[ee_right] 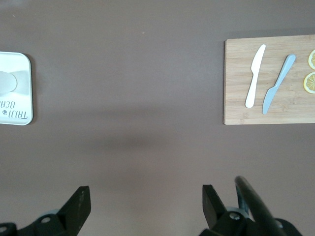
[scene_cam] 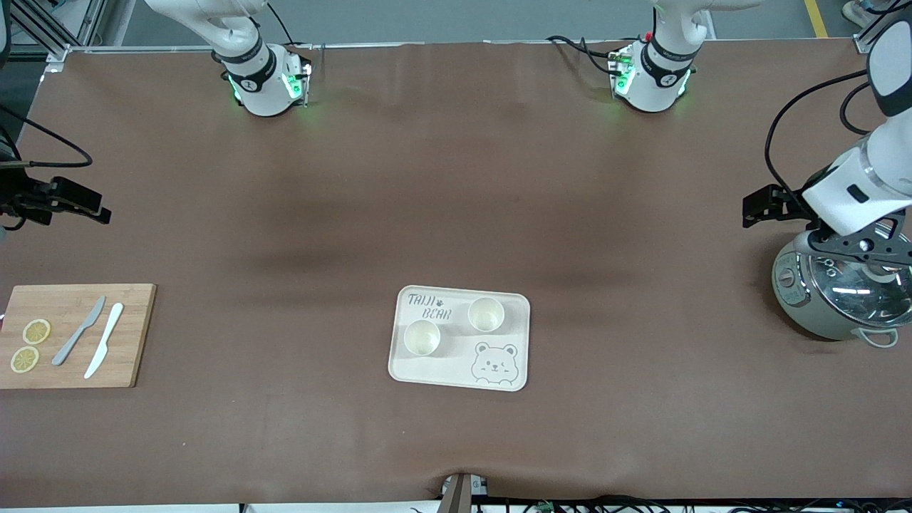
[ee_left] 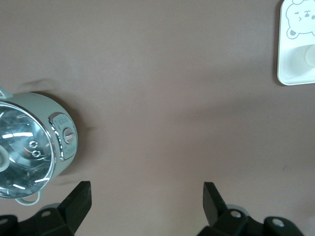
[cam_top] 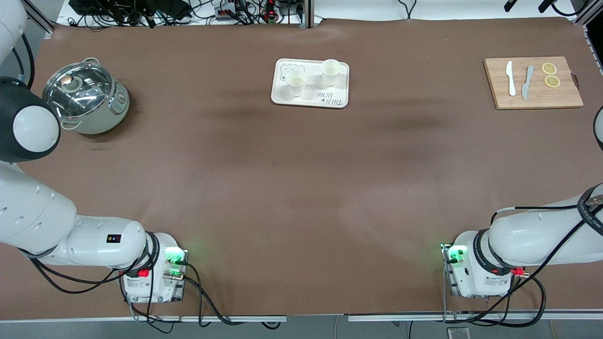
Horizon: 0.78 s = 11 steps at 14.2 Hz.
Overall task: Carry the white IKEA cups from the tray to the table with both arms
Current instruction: 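Move both grippers toward the two white cups on the tray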
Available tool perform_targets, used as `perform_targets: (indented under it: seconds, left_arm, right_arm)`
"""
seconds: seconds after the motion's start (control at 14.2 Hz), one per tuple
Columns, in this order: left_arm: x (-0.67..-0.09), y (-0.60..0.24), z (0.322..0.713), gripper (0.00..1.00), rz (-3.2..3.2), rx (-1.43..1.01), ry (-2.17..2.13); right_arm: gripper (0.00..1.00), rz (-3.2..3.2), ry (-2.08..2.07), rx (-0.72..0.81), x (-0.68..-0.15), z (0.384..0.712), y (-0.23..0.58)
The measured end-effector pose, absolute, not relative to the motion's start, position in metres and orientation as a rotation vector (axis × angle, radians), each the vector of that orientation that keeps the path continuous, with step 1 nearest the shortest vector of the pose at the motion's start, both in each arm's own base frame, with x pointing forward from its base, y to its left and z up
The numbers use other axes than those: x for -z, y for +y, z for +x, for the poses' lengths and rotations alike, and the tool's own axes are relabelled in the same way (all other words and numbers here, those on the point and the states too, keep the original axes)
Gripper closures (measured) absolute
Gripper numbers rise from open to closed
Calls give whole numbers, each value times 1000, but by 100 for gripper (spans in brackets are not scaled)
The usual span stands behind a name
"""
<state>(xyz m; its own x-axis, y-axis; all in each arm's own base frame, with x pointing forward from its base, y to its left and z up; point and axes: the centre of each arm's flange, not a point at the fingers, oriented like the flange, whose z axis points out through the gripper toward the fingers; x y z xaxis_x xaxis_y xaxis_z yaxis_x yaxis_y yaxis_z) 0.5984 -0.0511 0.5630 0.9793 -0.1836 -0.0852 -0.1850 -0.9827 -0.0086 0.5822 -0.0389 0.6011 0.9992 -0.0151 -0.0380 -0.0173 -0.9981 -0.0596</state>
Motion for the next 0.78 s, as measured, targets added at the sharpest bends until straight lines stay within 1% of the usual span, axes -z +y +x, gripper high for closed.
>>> perform_targets:
  seconds: [0.21,0.35,0.56,0.78]
  left_arm:
    - [-547,-48,605,0,-3110,-170,281]
    - [-538,-51,612,0,-3110,-147,302]
    - [-518,-96,619,0,-3109,-146,373]
    - [-496,-139,621,0,-3148,-165,332]
  right_arm:
    - [0,-3081,22,-71,-596,585,-37]
    - [0,-3081,20,-74,-594,586,-37]
    - [0,-3081,20,-75,-594,586,-37]
    - [0,-3081,12,-76,-594,586,-34]
